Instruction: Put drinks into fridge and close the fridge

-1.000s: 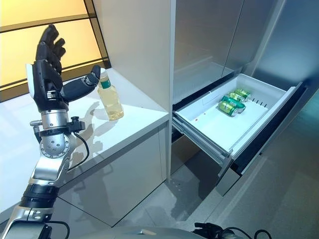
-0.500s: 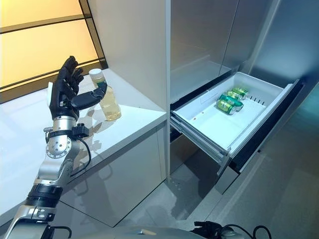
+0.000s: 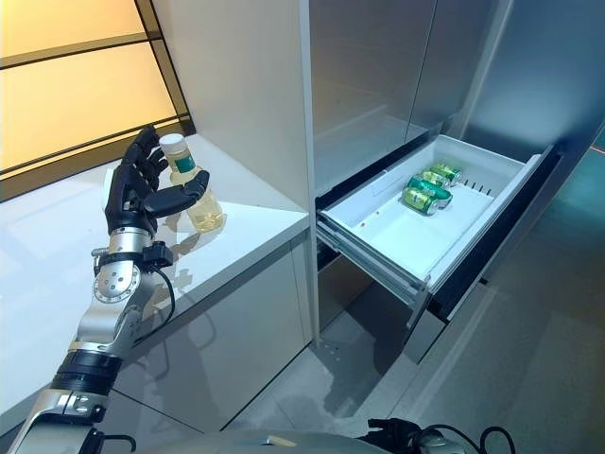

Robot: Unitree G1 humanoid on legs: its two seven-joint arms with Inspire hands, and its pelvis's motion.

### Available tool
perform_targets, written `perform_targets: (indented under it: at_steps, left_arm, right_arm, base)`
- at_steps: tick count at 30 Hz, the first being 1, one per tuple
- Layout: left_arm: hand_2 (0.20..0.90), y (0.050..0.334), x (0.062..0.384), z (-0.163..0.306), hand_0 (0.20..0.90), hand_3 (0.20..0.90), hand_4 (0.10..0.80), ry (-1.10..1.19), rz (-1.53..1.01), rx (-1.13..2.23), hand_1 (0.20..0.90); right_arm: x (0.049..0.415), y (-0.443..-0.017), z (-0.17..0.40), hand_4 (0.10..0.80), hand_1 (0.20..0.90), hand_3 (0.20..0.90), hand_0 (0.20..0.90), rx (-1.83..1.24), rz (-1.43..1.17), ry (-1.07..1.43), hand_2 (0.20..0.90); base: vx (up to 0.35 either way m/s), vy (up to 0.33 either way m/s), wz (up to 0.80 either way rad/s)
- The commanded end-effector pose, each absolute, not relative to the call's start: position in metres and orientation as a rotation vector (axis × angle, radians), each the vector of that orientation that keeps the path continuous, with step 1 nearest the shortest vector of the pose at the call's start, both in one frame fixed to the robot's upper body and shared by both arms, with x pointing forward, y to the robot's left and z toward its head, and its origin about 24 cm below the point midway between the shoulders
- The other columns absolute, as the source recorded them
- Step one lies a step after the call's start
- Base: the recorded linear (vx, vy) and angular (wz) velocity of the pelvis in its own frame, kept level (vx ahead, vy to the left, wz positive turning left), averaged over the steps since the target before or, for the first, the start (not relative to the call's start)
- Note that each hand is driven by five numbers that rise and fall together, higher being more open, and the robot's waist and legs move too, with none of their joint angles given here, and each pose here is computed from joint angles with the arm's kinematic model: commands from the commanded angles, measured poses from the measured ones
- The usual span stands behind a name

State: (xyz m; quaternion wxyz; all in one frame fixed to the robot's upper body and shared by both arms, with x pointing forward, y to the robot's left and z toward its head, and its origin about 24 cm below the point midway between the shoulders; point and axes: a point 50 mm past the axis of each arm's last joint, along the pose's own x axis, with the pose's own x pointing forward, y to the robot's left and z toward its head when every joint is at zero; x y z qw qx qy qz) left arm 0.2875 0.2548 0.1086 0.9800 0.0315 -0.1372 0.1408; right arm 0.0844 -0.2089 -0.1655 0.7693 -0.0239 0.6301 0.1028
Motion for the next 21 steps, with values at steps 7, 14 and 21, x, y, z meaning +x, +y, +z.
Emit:
perform_targets:
  at_steps: [7,14,21]
  left_arm:
    - [0.9,0.258,0.315,0.178,0.9,0.9,0.8,-0.543,0.311,0.057,0.9]
    - [0.9,0.267,0.32,0.178,0.9,0.9,0.8,-0.536,0.357,0.063,0.9]
    - [0.9,0.275,0.326,0.186,0.9,0.9,0.8,-0.541,0.39,0.058,0.9]
  right_arm:
    - [0.07,-0.218,-0.167,0.8,0.9,0.9,0.9,-0.116,0.258,1.446,0.9]
    - [0.069,-0.22,-0.167,0.8,0.9,0.9,0.9,-0.113,0.244,1.449,0.9]
    - [0.067,-0.223,-0.166,0.8,0.9,0.9,0.9,-0.111,0.238,1.45,0.9]
  base:
    - [0.024,0.008,-0.06]
    - [0.022,0.009,-0.1]
    - [0.012,0.006,-0.07]
